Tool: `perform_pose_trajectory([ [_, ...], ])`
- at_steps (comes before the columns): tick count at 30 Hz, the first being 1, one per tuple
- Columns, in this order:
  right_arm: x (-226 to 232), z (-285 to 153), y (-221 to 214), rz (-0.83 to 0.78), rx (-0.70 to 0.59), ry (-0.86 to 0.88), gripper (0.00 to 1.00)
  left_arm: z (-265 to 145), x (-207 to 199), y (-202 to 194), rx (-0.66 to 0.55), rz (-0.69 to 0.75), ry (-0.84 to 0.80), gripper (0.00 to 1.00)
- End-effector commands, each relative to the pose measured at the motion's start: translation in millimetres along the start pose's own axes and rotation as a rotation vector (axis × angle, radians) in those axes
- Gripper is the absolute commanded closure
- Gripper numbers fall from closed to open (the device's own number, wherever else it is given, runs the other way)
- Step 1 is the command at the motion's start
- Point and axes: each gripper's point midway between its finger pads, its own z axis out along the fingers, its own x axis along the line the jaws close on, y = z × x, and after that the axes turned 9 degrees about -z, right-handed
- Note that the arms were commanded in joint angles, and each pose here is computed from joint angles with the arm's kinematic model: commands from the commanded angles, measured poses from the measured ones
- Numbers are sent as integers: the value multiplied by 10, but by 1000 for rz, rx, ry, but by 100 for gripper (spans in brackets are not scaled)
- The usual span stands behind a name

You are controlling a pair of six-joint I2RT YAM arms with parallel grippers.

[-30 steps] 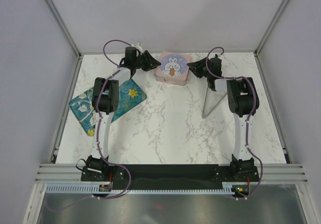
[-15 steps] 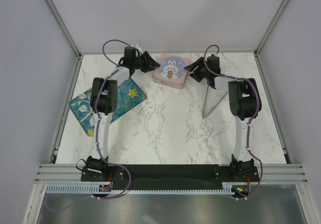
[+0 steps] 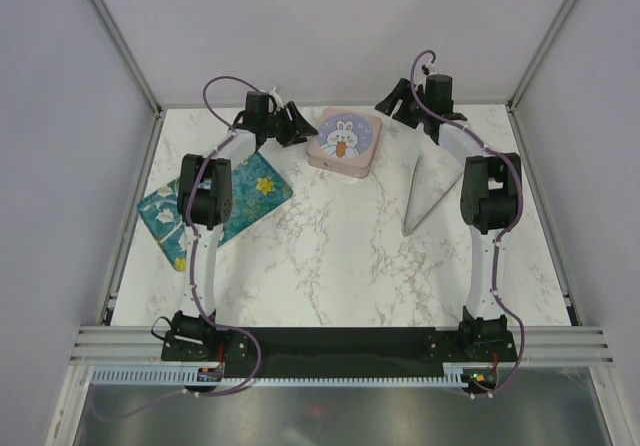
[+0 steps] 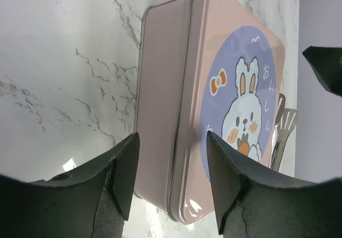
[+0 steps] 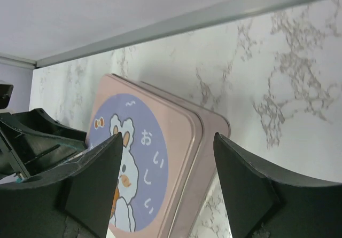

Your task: Pack the chocolate

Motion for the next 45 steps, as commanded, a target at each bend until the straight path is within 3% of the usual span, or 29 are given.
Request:
perform_pose_trajectory([
  [1, -34, 128, 3, -70, 16, 37, 23, -340, -464, 339, -79, 124, -36, 39],
  [7, 12, 413, -134, -16, 47, 163, 23, -225, -356, 199, -23, 88, -55, 40],
  [11, -178, 521, -533, 38, 117, 156, 25, -92, -210, 65, 17, 63, -55, 42],
  [14, -501, 617, -867, 160, 167, 83, 52, -8, -89, -16, 42, 35, -51, 43],
  [15, -610, 626, -1022, 204, 191, 57, 69, 12, -74, -33, 46, 31, -52, 44],
  [20, -674, 593, -1182, 271, 174, 40, 86, 75, -21, -71, 58, 15, -56, 45],
  [25, -622, 610, -1144, 249, 177, 73, 81, 107, -35, -83, 63, 5, -66, 48],
  [33, -697, 370, -157, 198, 26, 59, 51, 170, -154, -314, 109, -10, -83, 56],
  [36, -730, 259, 159, 175, -10, 60, 46, 136, -182, -313, 100, -11, -79, 56],
  [38, -692, 182, 282, 153, -25, 64, 49, 84, -279, -251, 82, 1, -86, 56],
  [40, -510, 74, 398, 130, -31, 101, 62, 39, -374, -191, 71, 13, -101, 55],
  [41, -452, 35, 407, 135, -26, 114, 73, 20, -435, -170, 67, 18, -110, 55],
  [45, 144, -92, 349, 121, -4, 244, 87, -1, -483, -149, 68, 13, -120, 55],
])
